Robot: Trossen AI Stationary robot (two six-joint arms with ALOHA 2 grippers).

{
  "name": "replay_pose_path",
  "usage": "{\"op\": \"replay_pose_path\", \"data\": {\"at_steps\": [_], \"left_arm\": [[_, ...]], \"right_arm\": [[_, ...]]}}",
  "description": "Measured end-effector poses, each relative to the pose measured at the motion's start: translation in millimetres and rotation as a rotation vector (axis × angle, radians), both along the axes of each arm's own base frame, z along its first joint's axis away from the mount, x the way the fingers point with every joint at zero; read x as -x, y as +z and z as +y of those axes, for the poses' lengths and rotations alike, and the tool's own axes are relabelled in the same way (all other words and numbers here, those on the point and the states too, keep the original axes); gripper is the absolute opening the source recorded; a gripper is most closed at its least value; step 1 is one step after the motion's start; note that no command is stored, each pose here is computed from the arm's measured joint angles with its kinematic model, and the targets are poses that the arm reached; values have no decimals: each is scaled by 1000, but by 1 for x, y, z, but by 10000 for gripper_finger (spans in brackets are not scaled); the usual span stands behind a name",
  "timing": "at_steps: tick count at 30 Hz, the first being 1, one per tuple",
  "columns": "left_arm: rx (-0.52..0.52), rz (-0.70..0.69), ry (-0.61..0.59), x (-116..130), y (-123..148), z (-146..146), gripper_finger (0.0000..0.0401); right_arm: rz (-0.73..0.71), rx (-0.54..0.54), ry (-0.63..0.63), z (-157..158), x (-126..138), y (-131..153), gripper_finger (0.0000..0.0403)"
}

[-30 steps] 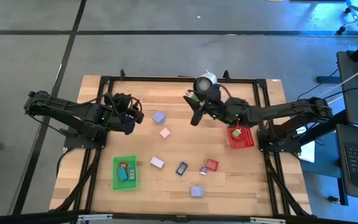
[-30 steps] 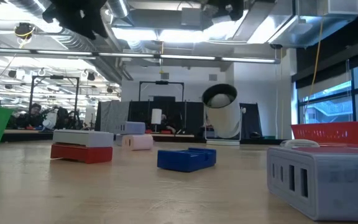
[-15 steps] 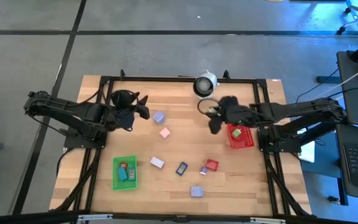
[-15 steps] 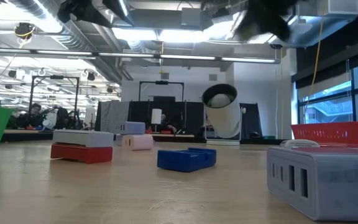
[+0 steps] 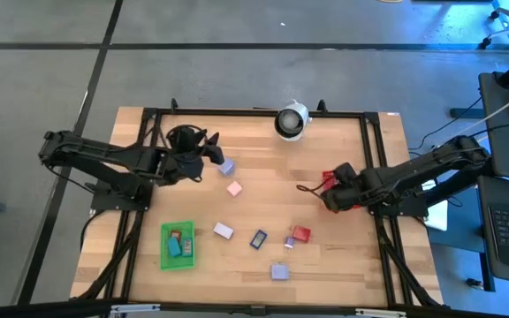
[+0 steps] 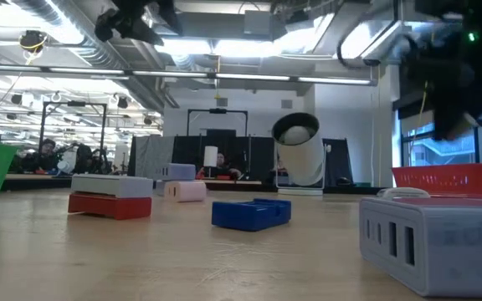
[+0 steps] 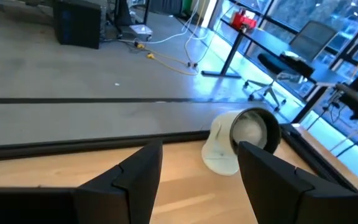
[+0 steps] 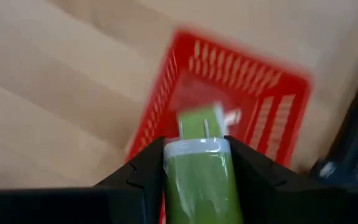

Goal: Pick & Place Office items
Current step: Put the green charger adapter into the red bin

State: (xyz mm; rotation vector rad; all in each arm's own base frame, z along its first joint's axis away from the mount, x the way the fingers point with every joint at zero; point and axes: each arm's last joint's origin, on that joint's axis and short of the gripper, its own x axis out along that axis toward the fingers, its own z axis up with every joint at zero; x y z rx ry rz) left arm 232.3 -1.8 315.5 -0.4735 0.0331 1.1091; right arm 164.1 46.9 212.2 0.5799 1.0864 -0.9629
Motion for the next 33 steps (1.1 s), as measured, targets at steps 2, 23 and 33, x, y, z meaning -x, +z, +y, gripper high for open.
{"op": "replay_pose_path", "data": {"at_steps": [2,23,33], "left_arm": [[-2,15,13,-7,-5,2,207],[286,19,-339,-55,-35,24,207],[236,158,-477,-61,-43,13,226]], "right_arm": [[18,-53,-36,2,5,-13,142],[-76,-109,-110,0,14,-63,144],[-84,-87,-108,-1,14,-63,204]]}}
